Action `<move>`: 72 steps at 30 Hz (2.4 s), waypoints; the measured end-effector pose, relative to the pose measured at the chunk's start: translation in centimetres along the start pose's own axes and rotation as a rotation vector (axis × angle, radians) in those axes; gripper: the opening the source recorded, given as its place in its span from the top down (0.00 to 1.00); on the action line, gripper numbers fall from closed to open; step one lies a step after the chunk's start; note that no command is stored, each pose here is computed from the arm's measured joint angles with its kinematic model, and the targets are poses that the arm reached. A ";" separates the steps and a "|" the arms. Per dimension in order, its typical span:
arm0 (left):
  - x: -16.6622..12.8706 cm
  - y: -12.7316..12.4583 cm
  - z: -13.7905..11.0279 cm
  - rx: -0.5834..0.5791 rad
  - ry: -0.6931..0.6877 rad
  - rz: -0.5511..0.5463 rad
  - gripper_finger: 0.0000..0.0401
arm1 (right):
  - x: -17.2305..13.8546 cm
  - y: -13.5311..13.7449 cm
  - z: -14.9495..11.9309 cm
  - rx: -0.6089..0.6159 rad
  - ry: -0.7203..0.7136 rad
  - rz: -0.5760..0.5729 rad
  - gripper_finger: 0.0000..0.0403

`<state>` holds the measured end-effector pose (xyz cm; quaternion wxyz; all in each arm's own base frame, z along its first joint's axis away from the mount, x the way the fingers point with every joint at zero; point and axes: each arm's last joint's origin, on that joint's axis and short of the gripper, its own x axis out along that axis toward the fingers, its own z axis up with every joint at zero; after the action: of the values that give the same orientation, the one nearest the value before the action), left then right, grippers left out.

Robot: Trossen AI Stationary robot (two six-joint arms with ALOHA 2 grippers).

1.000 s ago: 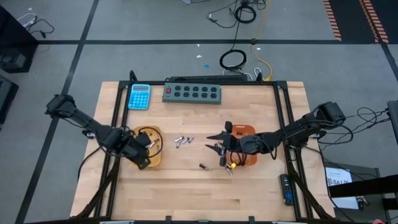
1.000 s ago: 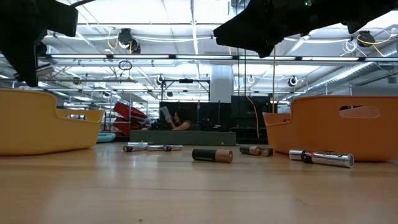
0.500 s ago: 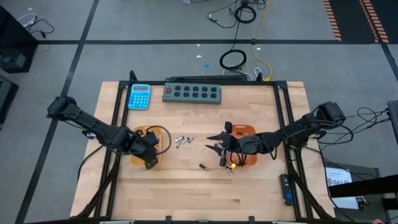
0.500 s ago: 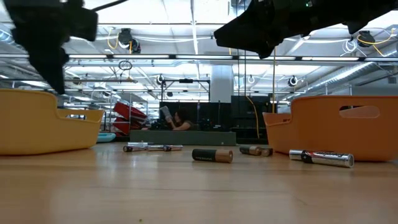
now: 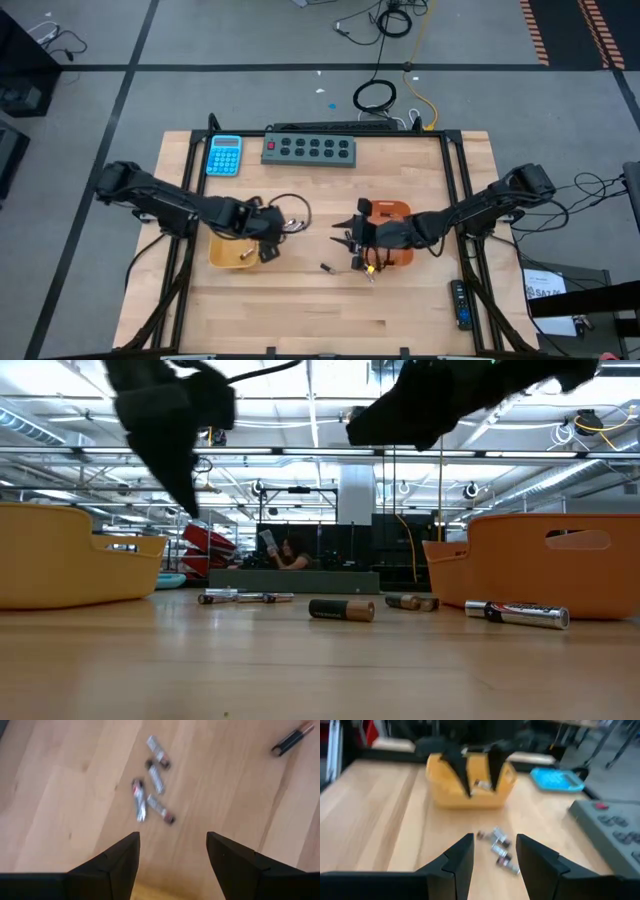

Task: Sort batteries
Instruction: Put the silver battery into the yellow bin

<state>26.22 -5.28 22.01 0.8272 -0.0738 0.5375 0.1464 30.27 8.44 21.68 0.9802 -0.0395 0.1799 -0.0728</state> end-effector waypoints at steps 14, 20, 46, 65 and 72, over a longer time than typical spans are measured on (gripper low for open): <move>2.6 -3.5 3.1 0.237 -0.292 0.166 0.42 | -2.6 5.5 0.2 0.156 0.517 0.195 0.66; 3.0 -4.5 2.7 0.264 -0.357 0.169 0.42 | -1.2 8.0 -0.9 0.111 0.711 0.222 0.66; 2.7 -5.5 2.4 0.399 -0.392 0.159 0.42 | 1.1 11.3 -4.3 -0.164 1.169 0.147 0.64; 2.7 -5.5 2.4 0.377 -0.386 0.143 0.42 | 3.7 9.0 -4.5 0.100 1.234 0.077 0.67; 2.7 -5.5 2.3 0.374 -0.380 0.144 0.42 | 4.0 9.1 -5.4 0.021 1.263 0.116 0.67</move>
<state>31.00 -9.38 20.30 0.8999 0.1477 0.3941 0.1142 33.22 16.50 14.36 0.6877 0.0303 0.7247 -0.0308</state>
